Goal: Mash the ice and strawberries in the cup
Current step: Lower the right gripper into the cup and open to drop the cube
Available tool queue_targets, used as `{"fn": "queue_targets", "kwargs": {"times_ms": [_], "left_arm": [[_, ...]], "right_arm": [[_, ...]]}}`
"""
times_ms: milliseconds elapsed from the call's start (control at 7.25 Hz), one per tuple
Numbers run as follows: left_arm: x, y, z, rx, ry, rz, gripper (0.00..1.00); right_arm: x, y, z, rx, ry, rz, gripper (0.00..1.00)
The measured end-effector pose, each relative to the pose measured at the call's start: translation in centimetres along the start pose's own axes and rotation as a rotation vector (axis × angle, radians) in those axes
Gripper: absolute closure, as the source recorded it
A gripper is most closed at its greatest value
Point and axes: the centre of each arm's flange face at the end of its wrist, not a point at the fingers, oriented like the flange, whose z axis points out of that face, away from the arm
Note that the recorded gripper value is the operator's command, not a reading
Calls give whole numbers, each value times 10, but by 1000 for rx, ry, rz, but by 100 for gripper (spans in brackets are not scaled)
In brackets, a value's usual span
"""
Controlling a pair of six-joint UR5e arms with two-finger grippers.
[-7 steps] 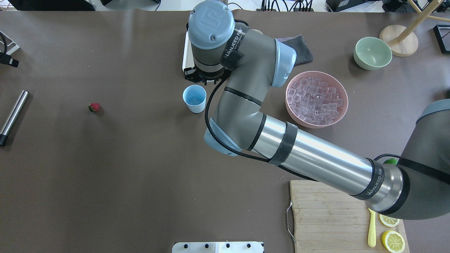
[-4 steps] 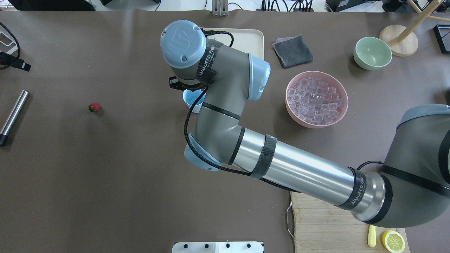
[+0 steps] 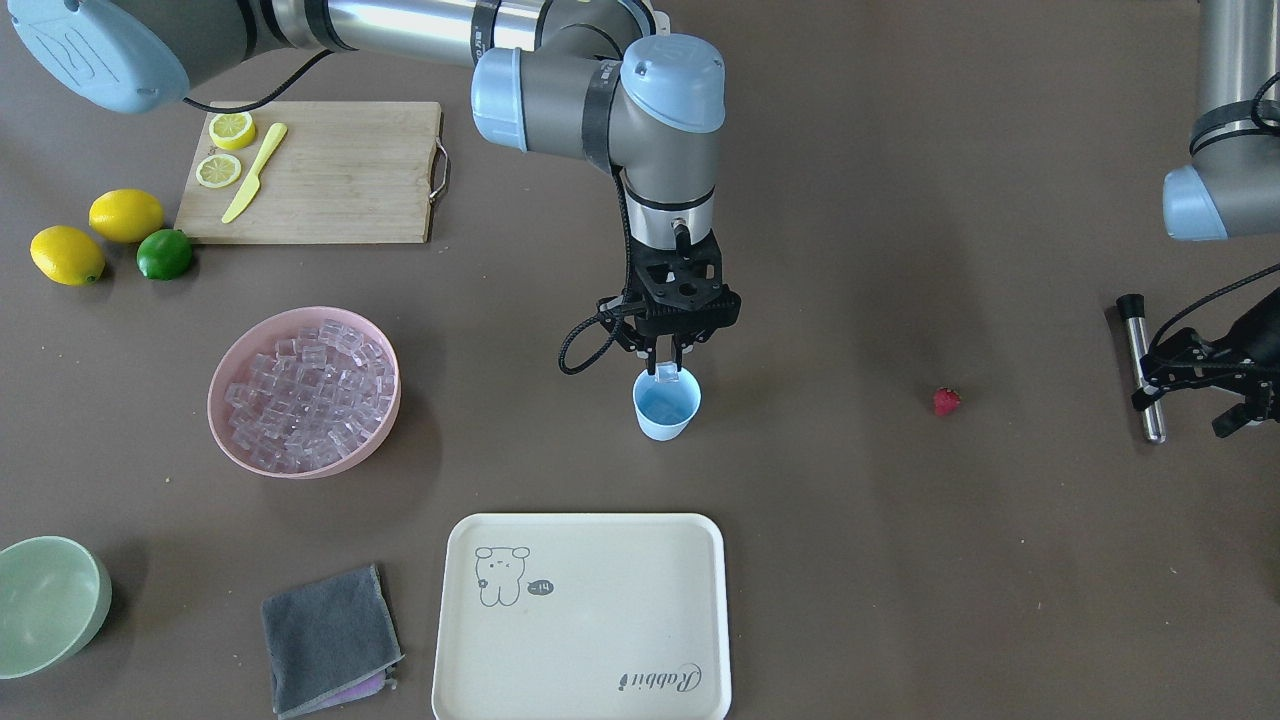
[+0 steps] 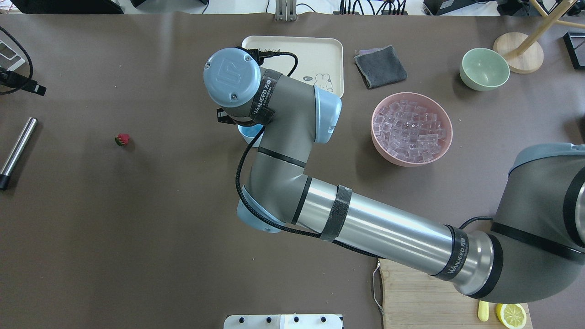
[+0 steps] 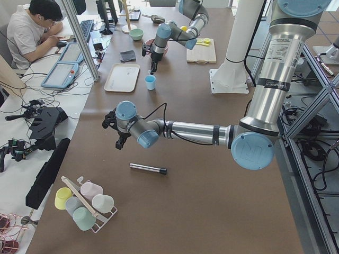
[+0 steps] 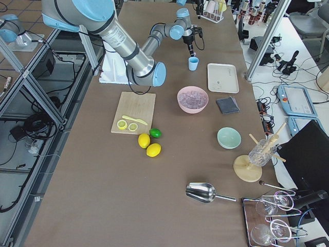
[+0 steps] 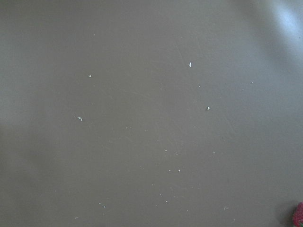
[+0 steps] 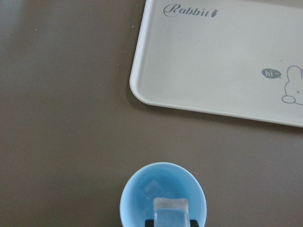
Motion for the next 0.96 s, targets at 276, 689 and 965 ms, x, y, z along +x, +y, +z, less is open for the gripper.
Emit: {"fn": "queue_targets", "kwargs": {"times_ms": [276, 689, 965], "left_arm": [[2, 2, -1, 8, 4, 9, 3], [3, 5, -3, 22, 13, 22, 3], [8, 3, -7, 30, 22, 30, 3]], "right_arm": [[-1, 0, 6, 11, -14, -1, 85], [-1, 0, 8, 16, -24, 4, 44], [0, 1, 10, 17, -22, 5, 4]]}}
